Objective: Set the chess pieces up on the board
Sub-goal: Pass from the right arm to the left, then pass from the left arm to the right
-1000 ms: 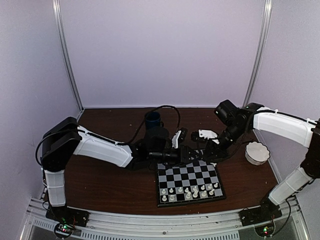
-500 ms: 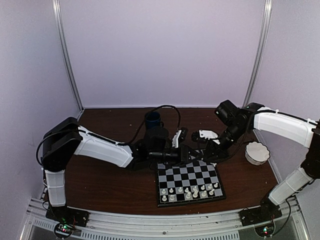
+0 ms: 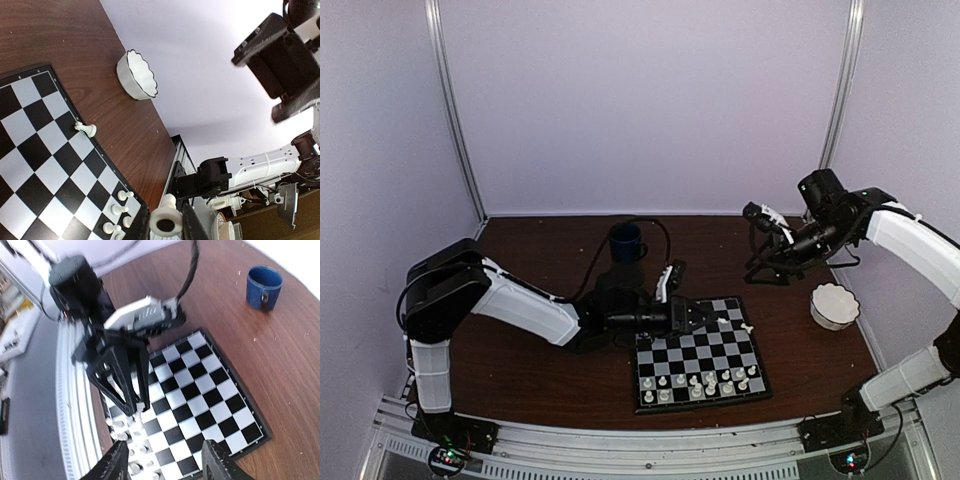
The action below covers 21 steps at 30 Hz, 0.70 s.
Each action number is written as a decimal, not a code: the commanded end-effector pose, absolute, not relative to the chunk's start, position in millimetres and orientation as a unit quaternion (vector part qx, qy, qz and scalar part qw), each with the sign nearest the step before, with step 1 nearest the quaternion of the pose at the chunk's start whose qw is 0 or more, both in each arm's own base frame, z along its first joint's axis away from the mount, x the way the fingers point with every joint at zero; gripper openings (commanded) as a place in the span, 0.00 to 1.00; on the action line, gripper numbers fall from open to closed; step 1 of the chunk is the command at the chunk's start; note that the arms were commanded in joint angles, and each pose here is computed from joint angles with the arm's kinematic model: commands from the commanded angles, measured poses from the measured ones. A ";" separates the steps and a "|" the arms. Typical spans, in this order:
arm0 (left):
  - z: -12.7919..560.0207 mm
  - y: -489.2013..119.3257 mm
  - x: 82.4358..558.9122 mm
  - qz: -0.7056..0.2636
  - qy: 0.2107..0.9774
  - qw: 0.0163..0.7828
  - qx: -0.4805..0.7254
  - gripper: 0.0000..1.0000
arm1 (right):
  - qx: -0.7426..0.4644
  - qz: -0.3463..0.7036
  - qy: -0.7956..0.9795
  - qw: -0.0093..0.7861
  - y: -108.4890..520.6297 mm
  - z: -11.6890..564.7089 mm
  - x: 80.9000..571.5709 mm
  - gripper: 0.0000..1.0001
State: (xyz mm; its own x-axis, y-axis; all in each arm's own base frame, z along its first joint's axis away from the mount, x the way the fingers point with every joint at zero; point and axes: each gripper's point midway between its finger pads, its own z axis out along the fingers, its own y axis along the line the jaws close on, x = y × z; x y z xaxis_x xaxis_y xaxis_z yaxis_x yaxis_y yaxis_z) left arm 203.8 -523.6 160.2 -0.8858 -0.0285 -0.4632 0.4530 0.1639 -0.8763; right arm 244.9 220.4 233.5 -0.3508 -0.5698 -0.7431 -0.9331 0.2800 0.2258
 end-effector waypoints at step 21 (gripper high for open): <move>265.2 -514.1 216.7 -0.708 0.608 0.325 0.152 0.09 | -0.282 0.632 0.712 0.121 255.6 256.3 217.8 0.52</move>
